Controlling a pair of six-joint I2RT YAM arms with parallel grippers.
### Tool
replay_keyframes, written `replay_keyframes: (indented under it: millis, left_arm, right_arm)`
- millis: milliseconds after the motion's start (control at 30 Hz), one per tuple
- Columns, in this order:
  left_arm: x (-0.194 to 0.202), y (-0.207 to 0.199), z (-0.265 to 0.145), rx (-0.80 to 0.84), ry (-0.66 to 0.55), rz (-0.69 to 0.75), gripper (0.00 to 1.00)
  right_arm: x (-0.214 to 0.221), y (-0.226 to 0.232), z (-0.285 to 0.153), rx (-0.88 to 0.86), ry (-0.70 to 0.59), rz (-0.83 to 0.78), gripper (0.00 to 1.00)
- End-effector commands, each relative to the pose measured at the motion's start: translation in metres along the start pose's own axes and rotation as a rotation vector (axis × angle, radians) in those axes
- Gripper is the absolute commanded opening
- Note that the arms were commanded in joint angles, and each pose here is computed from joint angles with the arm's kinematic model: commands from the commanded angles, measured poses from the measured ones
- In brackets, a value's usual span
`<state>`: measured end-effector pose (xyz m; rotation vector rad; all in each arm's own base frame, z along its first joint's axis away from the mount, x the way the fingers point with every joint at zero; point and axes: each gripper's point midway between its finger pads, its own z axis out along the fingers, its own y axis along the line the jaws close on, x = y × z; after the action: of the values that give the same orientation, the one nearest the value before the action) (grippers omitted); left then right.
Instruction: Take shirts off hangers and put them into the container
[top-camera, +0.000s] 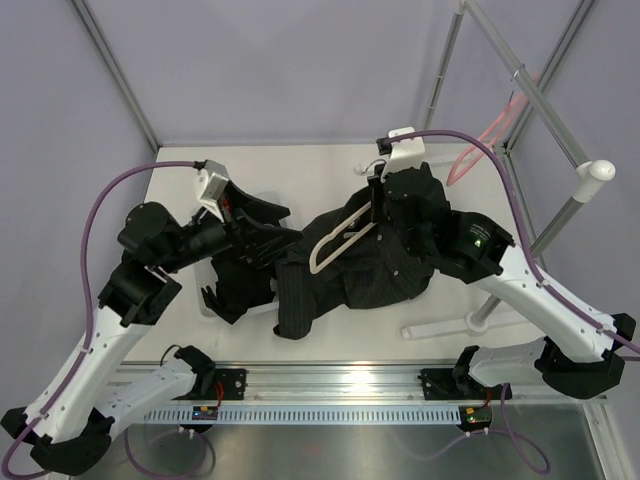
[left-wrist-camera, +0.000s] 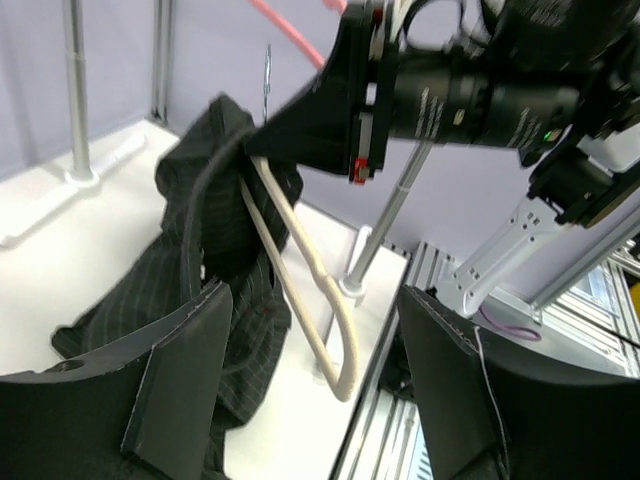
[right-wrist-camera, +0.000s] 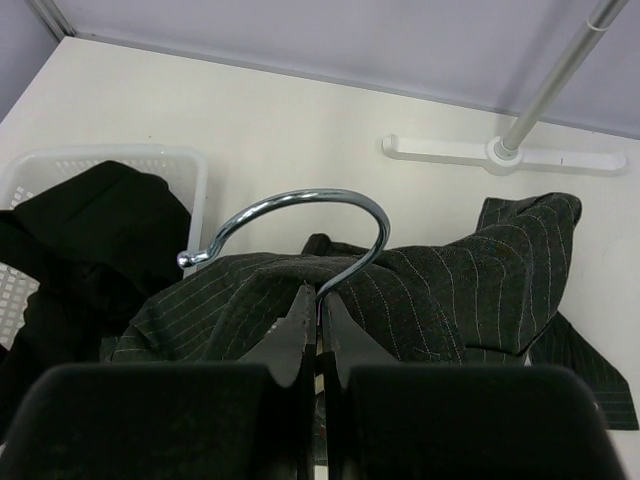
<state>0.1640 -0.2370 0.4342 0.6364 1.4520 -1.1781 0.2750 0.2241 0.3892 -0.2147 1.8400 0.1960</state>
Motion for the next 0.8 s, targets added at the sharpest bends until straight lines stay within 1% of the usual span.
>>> replay_keyframes:
  millis: [0, 133, 367, 400, 433, 500, 533, 567, 633, 667, 700, 767]
  left_arm:
    - [0.019, -0.001, 0.009, 0.049, 0.045, -0.033, 0.69]
    - [0.029, -0.008, 0.012, 0.082, 0.073, -0.04, 0.67]
    - [0.047, -0.009, 0.018, 0.066, 0.139, -0.041, 0.66]
    - [0.05, -0.009, 0.02, 0.066, 0.147, -0.046, 0.53]
    - [0.052, -0.007, 0.021, 0.058, 0.154, -0.05, 0.38]
    - [0.054, 0.004, 0.023, -0.006, 0.174, -0.063, 0.07]
    - [0.057, 0.012, 0.026, -0.048, 0.189, -0.073, 0.0]
    - [0.055, 0.022, 0.025, -0.112, 0.192, -0.074, 0.0]
    - [0.055, 0.032, 0.026, -0.167, 0.189, -0.078, 0.0]
    - [0.052, 0.035, 0.026, -0.187, 0.178, -0.073, 0.0]
    - [0.046, 0.035, 0.026, -0.193, 0.168, -0.062, 0.0]
    - [0.039, 0.038, 0.025, -0.217, 0.154, -0.042, 0.0]
  right_arm:
    - [-0.031, 0.004, -0.003, -0.027, -0.065, 0.023, 0.0]
    - [-0.035, 0.009, 0.001, -0.028, -0.069, 0.015, 0.0]
    - [-0.043, 0.012, 0.0, -0.043, -0.08, 0.02, 0.0]
    - [-0.044, 0.013, 0.0, -0.046, -0.08, 0.019, 0.0]
    - [-0.044, 0.013, 0.0, -0.048, -0.079, 0.018, 0.0]
    - [-0.045, 0.015, -0.004, -0.072, -0.079, 0.02, 0.0]
    - [-0.047, 0.015, -0.006, -0.084, -0.087, 0.027, 0.0]
    - [-0.049, 0.015, -0.009, -0.097, -0.091, 0.029, 0.1]
    - [-0.05, 0.021, -0.015, -0.144, -0.083, 0.027, 0.36]
    - [-0.046, 0.021, -0.017, -0.154, -0.057, 0.011, 0.48]
    - [-0.05, 0.024, -0.023, -0.186, -0.054, 0.019, 0.64]
    - [-0.043, 0.028, -0.03, -0.227, -0.019, 0.012, 0.74]
